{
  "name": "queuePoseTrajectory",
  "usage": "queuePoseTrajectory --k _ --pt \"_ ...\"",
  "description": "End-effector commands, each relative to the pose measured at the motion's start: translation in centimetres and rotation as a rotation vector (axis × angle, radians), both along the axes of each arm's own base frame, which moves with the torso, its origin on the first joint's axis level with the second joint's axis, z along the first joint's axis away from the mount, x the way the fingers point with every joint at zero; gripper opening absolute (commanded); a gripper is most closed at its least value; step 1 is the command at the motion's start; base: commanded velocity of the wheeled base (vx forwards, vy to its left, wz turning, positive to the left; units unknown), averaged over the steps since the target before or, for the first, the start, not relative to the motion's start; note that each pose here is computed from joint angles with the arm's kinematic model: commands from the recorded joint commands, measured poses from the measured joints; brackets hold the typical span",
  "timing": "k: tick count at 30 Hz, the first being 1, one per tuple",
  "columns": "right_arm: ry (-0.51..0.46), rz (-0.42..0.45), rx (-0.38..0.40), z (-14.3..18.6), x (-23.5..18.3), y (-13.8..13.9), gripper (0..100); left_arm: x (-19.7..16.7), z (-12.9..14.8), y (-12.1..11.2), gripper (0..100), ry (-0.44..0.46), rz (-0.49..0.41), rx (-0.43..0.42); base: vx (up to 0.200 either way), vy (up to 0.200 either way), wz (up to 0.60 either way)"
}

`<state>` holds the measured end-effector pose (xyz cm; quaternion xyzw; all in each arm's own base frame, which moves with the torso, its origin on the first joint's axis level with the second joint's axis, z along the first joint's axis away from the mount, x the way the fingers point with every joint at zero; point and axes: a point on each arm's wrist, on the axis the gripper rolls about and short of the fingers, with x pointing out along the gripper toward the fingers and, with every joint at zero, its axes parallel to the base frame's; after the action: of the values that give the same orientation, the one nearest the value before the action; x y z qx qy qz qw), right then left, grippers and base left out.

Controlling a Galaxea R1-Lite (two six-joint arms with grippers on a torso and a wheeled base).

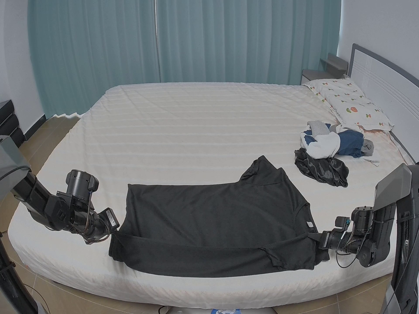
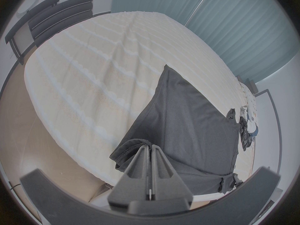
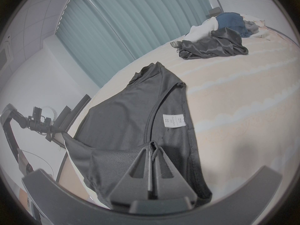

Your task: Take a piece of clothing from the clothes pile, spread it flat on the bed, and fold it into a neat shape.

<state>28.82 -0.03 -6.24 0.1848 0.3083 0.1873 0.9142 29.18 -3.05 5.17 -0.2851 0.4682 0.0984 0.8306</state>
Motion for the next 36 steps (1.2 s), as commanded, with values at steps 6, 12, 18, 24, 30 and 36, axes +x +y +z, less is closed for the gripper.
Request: queuePoseTrajectory --k 6,12,18,24,30,36 --pt "-0.048 -0.045 0.066 2.2 0.6 -0.3 0 0.3 -0.8 0.4 0 0.021 0.004 0.011 0.0 0.0 0.0" --pt "-0.045 -0.026 0.091 2.5 0.3 -0.2 0 0.3 -0.6 0.7 0 0.017 0.013 0.011 0.0 0.0 0.0" --pt "-0.061 0.027 0.13 3.8 -0.3 -0.5 0 -0.9 0.5 1.0 0 0.05 -0.031 0.044 0.0 0.0 0.0" --pt "-0.078 0.067 0.167 5.2 -1.4 -1.2 0 -1.4 1.0 1.3 0 0.065 -0.053 0.062 0.0 0.0 0.0" --pt "-0.099 0.119 0.206 6.7 -2.9 -2.0 0 -2.1 1.3 1.5 0 0.104 -0.092 0.063 0.0 0.0 0.0" --pt "-0.116 0.143 0.221 7.6 -4.1 -2.7 0 -3.3 2.1 1.9 0 0.152 -0.172 0.058 0.0 0.0 0.0"
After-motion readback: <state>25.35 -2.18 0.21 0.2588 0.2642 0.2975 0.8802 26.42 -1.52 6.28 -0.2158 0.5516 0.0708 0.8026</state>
